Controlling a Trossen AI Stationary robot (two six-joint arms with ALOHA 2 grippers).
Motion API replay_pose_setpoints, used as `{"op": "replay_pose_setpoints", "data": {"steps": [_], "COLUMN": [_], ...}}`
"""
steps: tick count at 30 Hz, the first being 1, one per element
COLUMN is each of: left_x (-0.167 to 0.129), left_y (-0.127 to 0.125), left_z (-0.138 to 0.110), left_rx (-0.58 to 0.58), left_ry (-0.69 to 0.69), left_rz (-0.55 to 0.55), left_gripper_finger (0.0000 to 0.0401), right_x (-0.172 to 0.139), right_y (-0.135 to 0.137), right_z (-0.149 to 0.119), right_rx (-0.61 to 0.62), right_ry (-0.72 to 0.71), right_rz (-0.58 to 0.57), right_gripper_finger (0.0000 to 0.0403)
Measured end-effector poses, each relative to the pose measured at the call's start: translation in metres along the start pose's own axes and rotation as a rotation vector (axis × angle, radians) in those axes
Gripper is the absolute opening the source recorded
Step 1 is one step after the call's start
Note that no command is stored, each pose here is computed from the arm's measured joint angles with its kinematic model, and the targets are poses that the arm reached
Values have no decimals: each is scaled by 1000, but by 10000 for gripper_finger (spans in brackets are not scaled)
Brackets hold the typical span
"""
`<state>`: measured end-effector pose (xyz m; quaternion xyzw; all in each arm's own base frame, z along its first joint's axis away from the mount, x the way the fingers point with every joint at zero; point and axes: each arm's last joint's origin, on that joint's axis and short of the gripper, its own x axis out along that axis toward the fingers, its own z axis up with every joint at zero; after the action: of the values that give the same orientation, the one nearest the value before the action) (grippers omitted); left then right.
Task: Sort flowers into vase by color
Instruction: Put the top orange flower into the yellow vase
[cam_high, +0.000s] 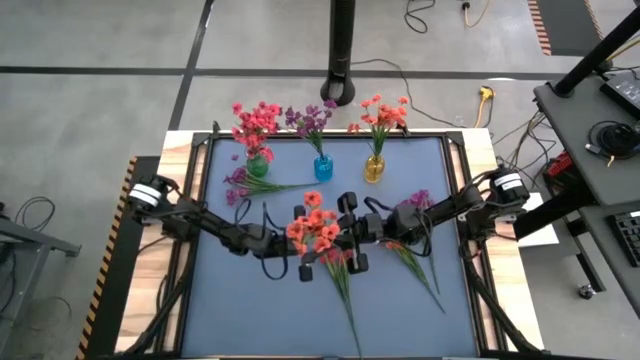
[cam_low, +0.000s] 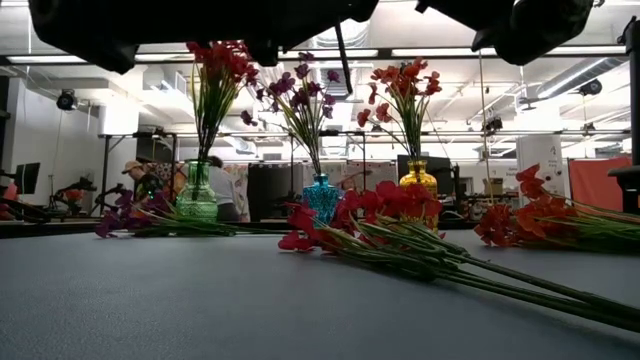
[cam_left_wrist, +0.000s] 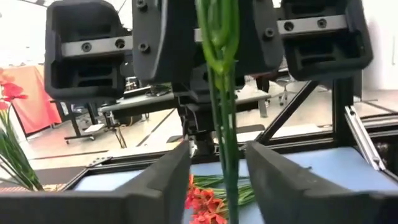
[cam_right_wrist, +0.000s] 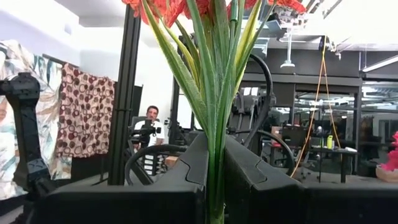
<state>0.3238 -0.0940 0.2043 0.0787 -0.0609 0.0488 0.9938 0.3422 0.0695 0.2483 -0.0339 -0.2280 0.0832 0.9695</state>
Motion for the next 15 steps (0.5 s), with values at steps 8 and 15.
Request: {"op": "replay_pose_setpoints", "data": {"steps": [8,15], "left_x": [-7,-18], "left_y": [4,10], "left_z": [-2,5], "left_rx": [23,43], "left_ry": [21,70], "left_rz": [46,76], "left_gripper_finger": [16,7], "right_x": [0,0], "right_y": [0,-1], "right_z": [1,0], "right_rx": [57,40], "right_ry": [6,38], "right_rz": [-5,-70], "right_gripper_finger": [38,102]}}
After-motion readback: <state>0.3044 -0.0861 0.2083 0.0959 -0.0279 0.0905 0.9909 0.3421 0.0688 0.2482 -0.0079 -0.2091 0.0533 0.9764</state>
